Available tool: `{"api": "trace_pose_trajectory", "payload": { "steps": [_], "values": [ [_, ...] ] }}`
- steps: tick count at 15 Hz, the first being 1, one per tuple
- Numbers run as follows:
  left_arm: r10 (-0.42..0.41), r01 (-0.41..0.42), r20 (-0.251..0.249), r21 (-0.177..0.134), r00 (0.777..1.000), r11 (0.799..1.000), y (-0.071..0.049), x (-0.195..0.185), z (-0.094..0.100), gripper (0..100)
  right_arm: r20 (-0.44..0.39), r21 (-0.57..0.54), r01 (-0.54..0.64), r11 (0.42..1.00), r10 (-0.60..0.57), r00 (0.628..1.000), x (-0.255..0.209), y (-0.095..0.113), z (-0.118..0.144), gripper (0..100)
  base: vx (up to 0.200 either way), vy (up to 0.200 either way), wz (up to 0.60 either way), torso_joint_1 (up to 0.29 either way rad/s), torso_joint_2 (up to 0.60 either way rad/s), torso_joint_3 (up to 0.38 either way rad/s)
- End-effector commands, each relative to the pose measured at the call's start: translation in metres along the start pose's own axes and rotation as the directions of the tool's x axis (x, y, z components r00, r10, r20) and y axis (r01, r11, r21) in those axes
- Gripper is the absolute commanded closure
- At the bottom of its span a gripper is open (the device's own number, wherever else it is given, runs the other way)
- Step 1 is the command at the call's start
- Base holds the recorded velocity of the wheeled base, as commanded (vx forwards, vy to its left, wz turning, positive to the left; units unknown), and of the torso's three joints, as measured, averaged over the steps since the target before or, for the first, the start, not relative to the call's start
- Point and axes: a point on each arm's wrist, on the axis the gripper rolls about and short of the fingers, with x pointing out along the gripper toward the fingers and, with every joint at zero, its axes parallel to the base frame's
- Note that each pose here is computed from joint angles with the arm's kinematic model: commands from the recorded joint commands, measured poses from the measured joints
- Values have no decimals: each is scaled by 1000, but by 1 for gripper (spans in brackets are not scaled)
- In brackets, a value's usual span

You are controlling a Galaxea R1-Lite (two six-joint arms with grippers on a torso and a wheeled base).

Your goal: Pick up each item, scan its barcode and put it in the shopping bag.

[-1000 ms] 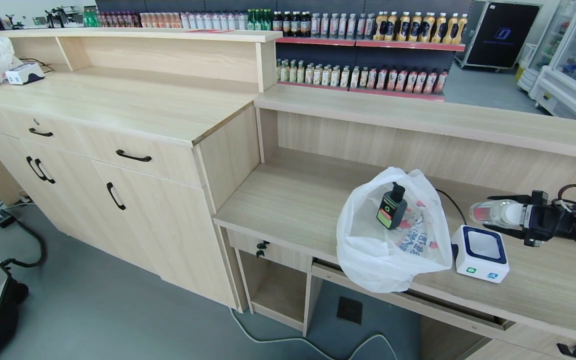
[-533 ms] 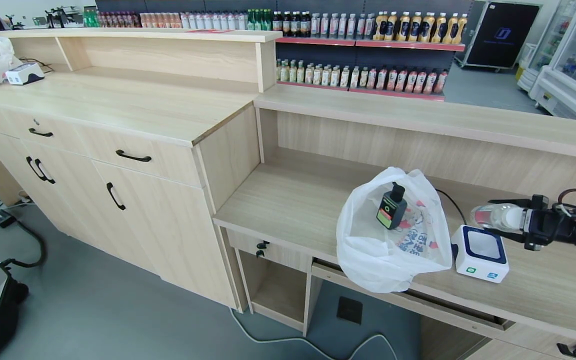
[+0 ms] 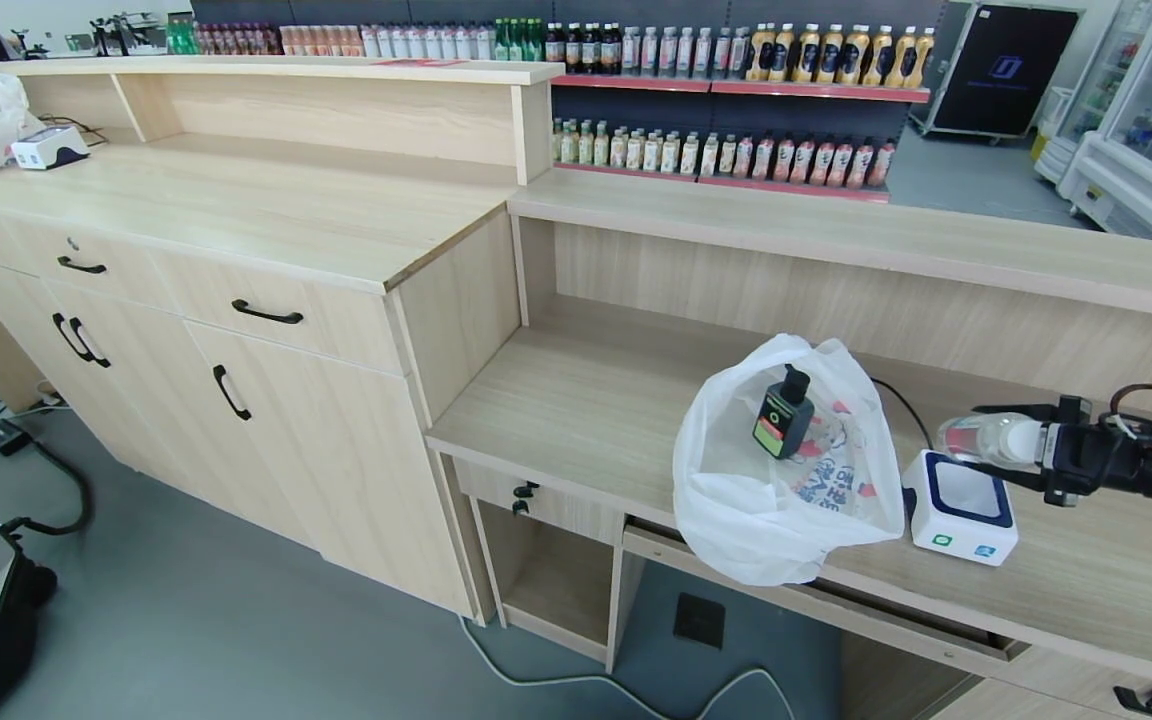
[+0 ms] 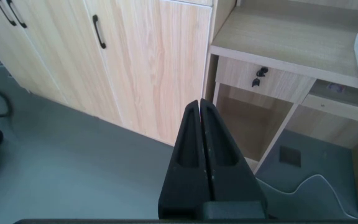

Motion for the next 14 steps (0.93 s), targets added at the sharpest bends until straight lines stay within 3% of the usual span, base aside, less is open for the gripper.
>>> {"api": "trace_pose_trajectory", "payload": {
  "steps": [1, 8, 11, 13, 14],
  "values": [
    [1, -1, 0, 0, 1000, 1000, 0, 0, 0, 100, 1, 5, -4, 1000, 4, 1000, 2, 1, -2, 100, 0, 0, 0, 0, 0, 0],
    [1, -1, 0, 0, 1000, 1000, 0, 0, 0, 100, 4, 20, 10, 1000, -10, 1000, 0, -6, 3, 100, 0, 0, 0, 0, 0, 0],
    [1, -1, 0, 0, 1000, 1000, 0, 0, 0, 100, -25, 97, 71, 993, -69, 997, -23, -32, 23, 100, 0, 0, 0, 0, 0, 0],
    [1, -1, 0, 0, 1000, 1000, 0, 0, 0, 100, -46, 240, 152, 959, -145, 988, -46, -63, 52, 100, 0, 0, 0, 0, 0, 0],
    [1, -1, 0, 0, 1000, 1000, 0, 0, 0, 100, -99, 342, 215, 915, -192, 976, -54, -81, 64, 100, 0, 0, 0, 0, 0, 0]
  ]
}}
